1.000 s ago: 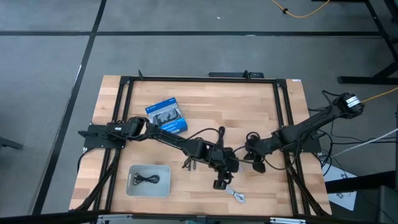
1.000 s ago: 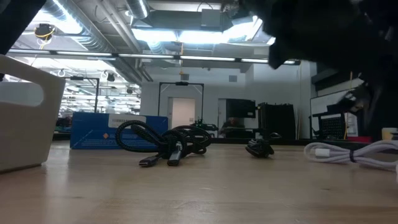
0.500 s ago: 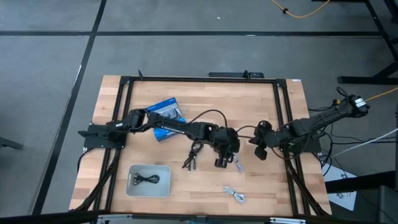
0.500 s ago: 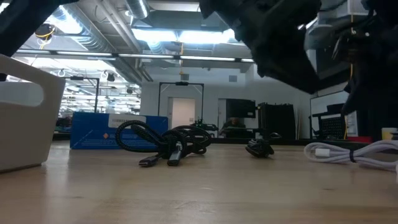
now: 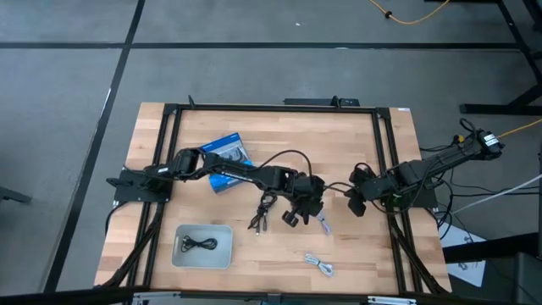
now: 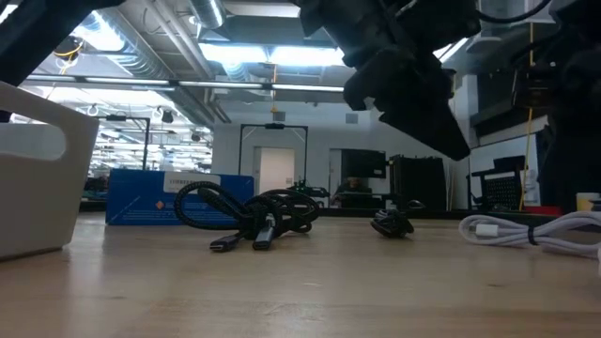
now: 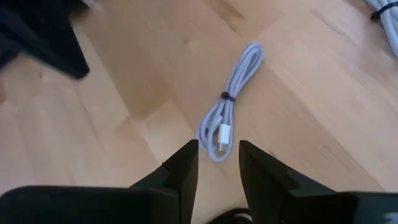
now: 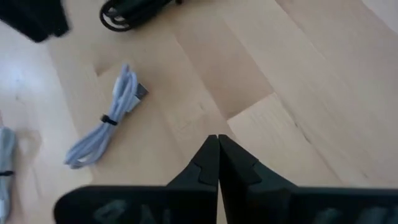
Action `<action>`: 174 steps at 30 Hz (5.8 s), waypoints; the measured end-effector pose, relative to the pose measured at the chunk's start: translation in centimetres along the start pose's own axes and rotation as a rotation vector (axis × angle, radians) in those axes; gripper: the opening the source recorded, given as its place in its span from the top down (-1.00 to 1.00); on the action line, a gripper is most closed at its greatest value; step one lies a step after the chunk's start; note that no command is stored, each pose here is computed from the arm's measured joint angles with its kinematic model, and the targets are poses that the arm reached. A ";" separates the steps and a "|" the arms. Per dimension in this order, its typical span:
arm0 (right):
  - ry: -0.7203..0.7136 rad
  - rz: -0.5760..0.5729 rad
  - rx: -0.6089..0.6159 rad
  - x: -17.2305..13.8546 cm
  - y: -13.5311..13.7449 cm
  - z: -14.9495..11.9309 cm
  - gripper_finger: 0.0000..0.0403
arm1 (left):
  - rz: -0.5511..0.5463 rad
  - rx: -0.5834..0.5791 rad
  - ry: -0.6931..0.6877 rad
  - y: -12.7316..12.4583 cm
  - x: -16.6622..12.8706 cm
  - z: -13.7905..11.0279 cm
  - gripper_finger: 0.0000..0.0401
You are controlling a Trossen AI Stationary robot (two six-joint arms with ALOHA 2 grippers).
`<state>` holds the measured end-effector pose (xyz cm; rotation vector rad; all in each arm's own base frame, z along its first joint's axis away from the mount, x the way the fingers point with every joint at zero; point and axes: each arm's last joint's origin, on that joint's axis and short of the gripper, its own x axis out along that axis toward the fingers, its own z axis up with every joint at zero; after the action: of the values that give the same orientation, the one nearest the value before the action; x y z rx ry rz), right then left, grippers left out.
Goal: Pick and place USB-C Cables
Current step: Put the purple usb cable into the white bin
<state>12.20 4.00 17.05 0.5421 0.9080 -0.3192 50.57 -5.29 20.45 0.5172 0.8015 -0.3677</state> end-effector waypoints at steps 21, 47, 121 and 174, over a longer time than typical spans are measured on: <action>0.038 0.019 0.020 0.0 0.0 -0.1 0.99 | -0.001 -0.009 -0.069 0.0 4.8 -1.6 0.45; 0.037 0.019 0.020 0.0 0.0 -0.1 0.99 | -0.072 -0.137 0.019 -1.1 7.3 -3.6 0.45; 0.046 -0.002 0.011 0.8 0.4 -0.1 0.93 | 0.223 -0.408 0.537 -11.8 -18.1 5.0 1.00; 0.130 0.035 -0.148 0.7 0.3 -0.5 0.93 | 0.269 -1.154 0.695 -26.5 -22.8 -4.3 0.85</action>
<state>12.44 4.53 16.28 0.4450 1.0379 -0.1847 20.24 -21.83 27.35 -0.3765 1.4212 0.5694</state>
